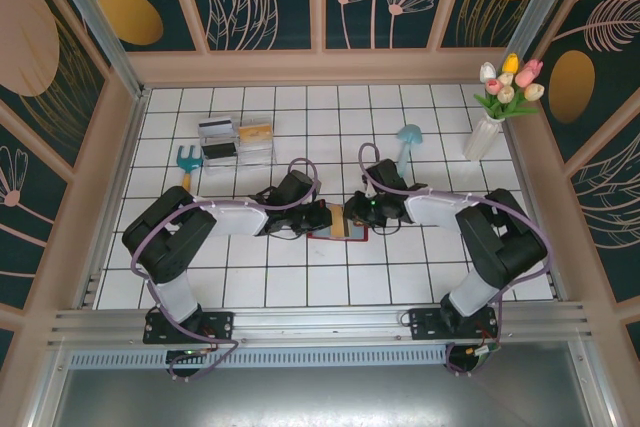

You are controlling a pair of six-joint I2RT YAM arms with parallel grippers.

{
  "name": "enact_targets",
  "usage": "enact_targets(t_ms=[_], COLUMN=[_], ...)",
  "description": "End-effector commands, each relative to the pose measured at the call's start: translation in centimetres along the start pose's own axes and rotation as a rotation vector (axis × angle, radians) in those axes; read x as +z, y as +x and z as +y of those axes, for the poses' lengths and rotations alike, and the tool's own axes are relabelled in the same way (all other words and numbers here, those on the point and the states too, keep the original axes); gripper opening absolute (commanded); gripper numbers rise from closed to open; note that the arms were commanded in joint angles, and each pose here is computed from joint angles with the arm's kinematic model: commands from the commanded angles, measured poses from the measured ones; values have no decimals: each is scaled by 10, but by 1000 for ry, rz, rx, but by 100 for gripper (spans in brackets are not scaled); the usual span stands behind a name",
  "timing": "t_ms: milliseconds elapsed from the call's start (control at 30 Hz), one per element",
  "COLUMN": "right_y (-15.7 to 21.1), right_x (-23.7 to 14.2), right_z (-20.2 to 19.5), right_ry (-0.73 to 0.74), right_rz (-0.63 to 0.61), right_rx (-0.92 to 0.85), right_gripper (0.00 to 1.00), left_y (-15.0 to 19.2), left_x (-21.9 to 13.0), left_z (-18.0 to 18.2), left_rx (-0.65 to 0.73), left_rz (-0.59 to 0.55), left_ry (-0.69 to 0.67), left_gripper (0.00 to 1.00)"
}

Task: Take the credit cards out of the card holder

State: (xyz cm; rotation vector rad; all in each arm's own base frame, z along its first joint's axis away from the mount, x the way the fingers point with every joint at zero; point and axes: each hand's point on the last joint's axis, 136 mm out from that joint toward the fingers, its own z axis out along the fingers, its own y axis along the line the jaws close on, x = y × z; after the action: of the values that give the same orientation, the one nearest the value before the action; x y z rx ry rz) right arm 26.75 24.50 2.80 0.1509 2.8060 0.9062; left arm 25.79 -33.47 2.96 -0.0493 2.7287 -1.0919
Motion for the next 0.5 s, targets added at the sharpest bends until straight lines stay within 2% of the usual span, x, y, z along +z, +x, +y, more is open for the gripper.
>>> enact_targets(t_ms=[0,467], right_y=[9,20], right_x=[9,20], right_z=[-10,-28], right_ry=[49,111], right_rz=[42,86], right_rx=[-7,21], right_gripper=[26,30], left_y=[4,2], left_x=[3,3], left_z=[9,-16], left_rx=[-2,-17], left_rz=[20,15], left_ry=[-25,113], left_gripper=[6,15])
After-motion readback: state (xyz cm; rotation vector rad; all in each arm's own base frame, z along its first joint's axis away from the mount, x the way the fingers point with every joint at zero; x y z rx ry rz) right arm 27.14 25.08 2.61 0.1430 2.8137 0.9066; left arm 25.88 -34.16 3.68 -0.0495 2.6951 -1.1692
